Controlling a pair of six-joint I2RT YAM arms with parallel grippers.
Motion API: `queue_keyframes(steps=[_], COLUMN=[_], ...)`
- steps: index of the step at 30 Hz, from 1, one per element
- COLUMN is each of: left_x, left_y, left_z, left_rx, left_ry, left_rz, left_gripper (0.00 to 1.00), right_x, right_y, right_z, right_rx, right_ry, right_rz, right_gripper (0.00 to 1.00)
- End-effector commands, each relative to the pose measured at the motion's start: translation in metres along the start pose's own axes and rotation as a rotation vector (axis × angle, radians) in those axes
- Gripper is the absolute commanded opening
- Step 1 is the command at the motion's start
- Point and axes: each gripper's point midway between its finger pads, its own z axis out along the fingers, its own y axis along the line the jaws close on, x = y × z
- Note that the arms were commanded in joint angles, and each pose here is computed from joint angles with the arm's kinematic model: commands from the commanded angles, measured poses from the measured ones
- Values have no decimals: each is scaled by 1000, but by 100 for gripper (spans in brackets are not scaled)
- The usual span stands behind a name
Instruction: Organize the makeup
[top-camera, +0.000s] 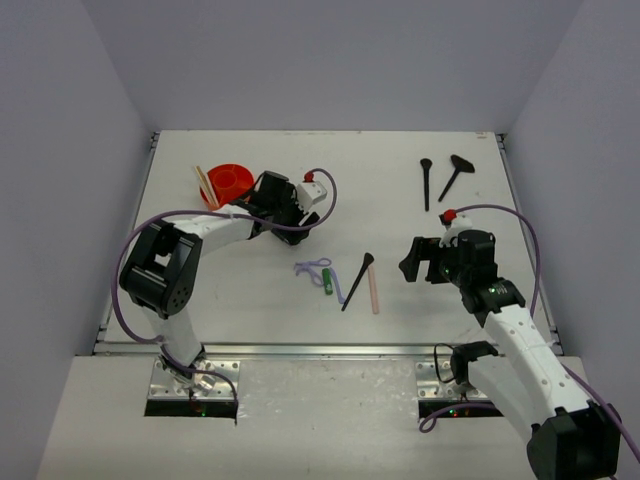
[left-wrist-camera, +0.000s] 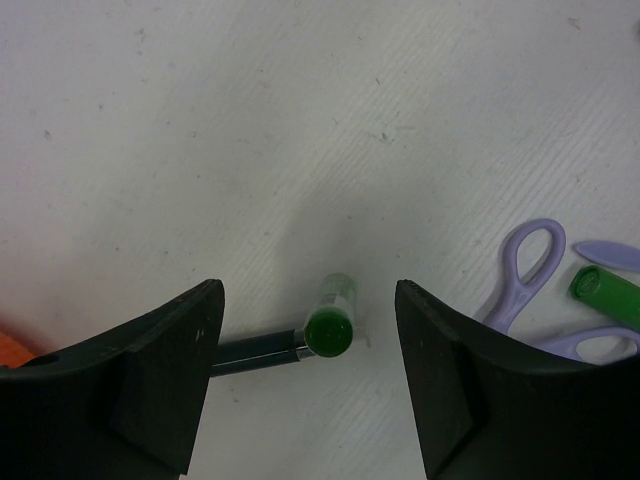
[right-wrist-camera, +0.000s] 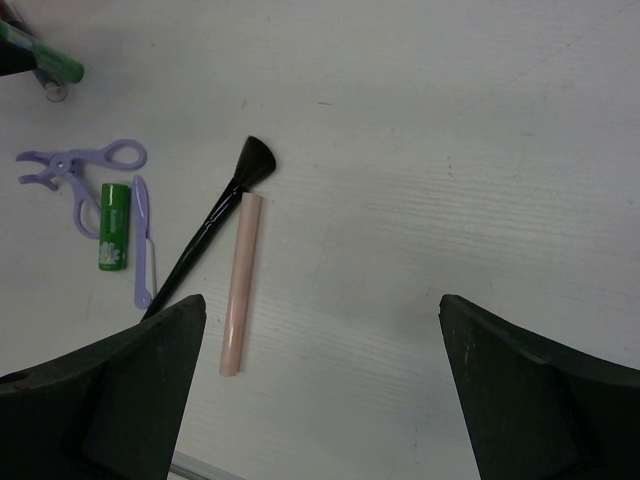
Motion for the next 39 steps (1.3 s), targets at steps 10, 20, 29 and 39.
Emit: queue_keyframes(steps=[10,20,29,39], left_x=[-16,-7,-1,8], left_y=[2,-2,-5,-3], left_z=[-3,0,-1,6], left_rx=[-29,-15,-10,-19], left_ry=[-28,-6,8,37], left_rz=[-6,-21,-21,-23], left_gripper=[61,50,49,37], right_x=[-15,-17,-18,-19], right_y=[-2,-1,-3,-4], right_z=[-3,-5,-5,-5], right_rx=[16,14,22,30], right_ry=[-63,-72,-79,-82], right_rz=[-32,-32,-36,-40], right_gripper=[99,99,99,99])
